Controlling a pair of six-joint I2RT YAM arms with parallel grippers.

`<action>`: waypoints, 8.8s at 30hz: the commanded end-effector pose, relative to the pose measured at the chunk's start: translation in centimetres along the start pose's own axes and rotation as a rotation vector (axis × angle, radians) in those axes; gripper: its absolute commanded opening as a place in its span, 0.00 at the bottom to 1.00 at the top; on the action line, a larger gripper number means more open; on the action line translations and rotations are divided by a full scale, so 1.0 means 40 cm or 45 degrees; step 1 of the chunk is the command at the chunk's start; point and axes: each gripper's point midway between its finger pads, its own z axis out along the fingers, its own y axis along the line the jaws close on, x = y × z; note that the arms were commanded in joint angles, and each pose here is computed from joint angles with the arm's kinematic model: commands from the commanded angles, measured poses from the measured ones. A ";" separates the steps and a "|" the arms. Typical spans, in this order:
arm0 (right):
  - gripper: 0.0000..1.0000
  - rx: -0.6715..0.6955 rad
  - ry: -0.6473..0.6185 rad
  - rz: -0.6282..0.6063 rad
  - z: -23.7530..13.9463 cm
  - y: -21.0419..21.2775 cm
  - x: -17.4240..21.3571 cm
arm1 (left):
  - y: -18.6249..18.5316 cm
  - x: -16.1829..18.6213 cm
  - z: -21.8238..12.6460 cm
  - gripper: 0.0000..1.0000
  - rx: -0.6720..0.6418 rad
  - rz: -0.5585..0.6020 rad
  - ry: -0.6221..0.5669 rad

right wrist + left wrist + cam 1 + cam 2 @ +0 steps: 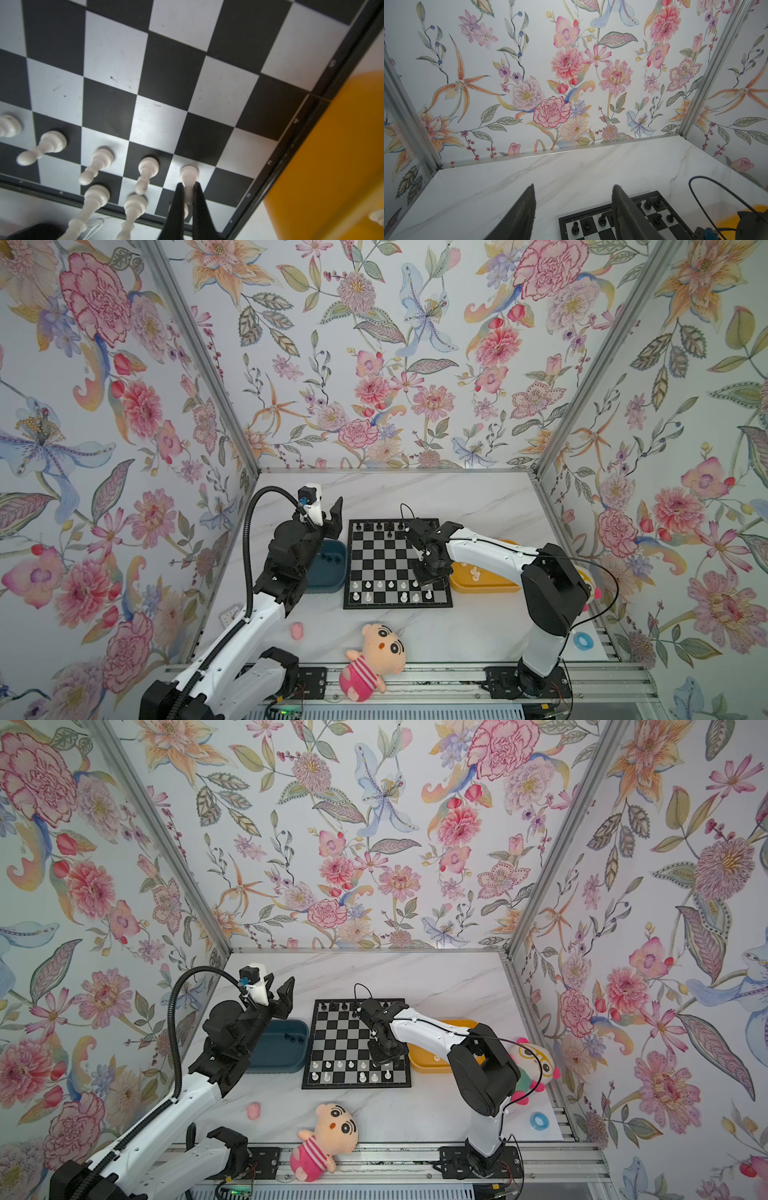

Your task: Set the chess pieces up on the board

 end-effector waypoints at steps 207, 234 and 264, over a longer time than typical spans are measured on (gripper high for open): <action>0.10 0.043 -0.149 0.053 -0.184 -0.070 -0.016 | -0.017 0.068 0.019 0.60 0.068 -0.050 0.056; 0.10 0.052 -0.047 0.064 -0.048 -0.072 0.037 | -0.026 0.069 0.026 0.60 0.089 -0.051 0.075; 0.09 0.052 0.045 0.077 0.021 -0.091 0.066 | -0.022 0.077 0.029 0.60 0.078 -0.050 0.093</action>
